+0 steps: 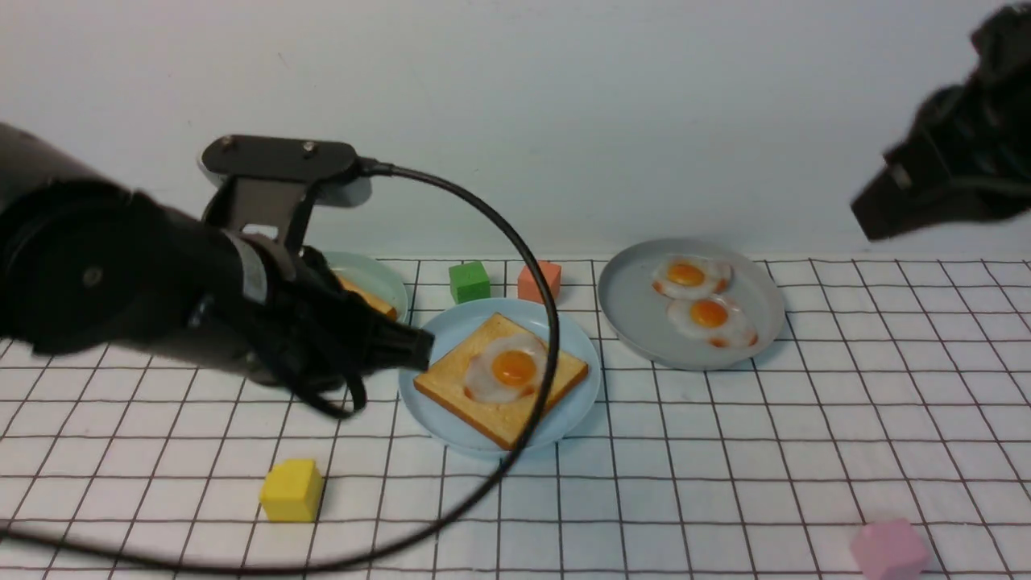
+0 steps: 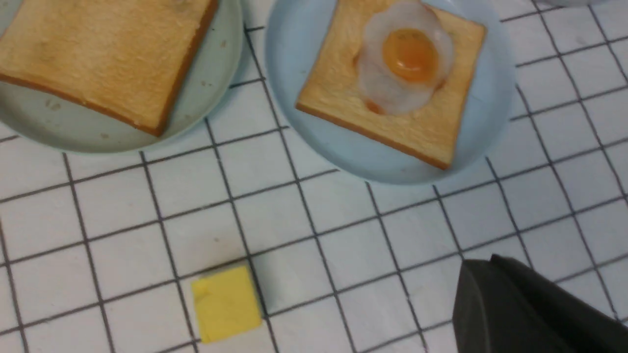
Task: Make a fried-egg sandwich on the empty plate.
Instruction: Use the left arm to grab a slice of bread
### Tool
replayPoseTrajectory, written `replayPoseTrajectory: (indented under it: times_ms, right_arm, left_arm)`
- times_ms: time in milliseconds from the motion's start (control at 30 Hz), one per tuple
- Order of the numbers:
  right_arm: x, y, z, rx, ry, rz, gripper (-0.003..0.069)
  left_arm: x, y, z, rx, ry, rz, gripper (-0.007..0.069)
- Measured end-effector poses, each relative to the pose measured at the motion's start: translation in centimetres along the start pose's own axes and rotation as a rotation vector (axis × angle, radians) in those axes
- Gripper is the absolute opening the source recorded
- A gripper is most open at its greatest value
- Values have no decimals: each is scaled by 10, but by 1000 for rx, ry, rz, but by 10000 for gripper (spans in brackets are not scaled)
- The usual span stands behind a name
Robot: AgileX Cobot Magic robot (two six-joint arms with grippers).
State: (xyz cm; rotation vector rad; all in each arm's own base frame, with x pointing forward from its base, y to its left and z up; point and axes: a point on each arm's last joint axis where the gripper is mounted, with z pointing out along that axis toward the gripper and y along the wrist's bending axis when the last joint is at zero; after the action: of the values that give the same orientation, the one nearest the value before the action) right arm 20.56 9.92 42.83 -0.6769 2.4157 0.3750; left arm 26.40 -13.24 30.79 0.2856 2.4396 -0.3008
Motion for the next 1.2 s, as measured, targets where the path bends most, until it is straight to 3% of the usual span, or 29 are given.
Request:
replayPoseTrajectory:
  times_ms: [333,567,633,767,1200]
  right_arm:
    - [71,9,-11,25,-92,2,8]
    - [78,9,-10,33,-125,2,13]
    - [77,9,-10,34,-133,2,15]
    - [77,9,-10,34,-133,2,18]
    - [79,10,-10,30,-112,2,27]
  left_arm:
    - [-46,74,89,-132,138,-58,6]
    - [-58,90,140,-164,213,60,182]
    - [-59,93,156,-158,204,126,290]
    - [-56,95,171,-151,200,192,362]
    - [-39,105,211,-189,232,320,374]
